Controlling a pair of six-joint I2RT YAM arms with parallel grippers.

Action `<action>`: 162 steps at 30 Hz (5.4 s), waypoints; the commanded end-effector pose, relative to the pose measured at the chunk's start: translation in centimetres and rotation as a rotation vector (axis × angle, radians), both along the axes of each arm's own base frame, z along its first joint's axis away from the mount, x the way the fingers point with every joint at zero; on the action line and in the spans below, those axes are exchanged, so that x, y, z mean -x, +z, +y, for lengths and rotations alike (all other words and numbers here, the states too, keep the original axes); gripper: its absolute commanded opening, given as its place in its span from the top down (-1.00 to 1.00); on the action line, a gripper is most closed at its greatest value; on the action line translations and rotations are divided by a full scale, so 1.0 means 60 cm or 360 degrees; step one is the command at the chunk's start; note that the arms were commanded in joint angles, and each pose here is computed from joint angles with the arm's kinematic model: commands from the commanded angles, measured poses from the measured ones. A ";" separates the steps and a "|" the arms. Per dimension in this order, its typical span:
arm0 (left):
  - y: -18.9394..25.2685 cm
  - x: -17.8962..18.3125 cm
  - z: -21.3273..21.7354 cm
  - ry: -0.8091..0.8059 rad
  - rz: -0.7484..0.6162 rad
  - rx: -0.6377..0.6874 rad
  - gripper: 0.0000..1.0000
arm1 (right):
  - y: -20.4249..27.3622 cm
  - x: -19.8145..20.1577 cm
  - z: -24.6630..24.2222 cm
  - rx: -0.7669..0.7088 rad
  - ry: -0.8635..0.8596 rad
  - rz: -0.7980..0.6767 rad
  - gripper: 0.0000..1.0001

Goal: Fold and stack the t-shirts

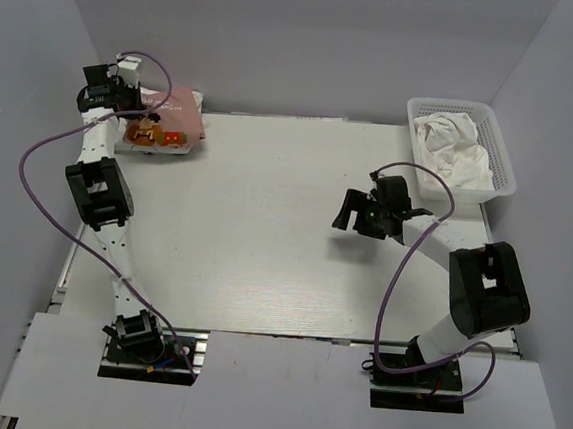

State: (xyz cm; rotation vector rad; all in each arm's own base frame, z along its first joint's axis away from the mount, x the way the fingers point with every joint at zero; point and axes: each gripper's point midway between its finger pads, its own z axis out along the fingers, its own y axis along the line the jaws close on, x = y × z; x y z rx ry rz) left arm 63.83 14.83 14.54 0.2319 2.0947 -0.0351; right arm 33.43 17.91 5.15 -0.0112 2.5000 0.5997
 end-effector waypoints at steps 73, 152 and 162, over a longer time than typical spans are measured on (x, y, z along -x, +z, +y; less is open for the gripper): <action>0.045 -0.043 0.147 0.0472 -0.0441 0.1059 -1.00 | -0.001 -0.077 0.024 0.0098 -0.0019 -0.0021 -0.81; 0.203 -0.039 0.067 0.0507 -0.0880 0.0482 -1.00 | -0.008 -0.071 0.083 0.0141 0.0134 -0.0033 -0.81; 0.134 -0.032 -0.068 0.0325 -0.0658 0.0579 -1.00 | -0.003 -0.059 0.081 0.0145 0.0165 -0.0070 -0.81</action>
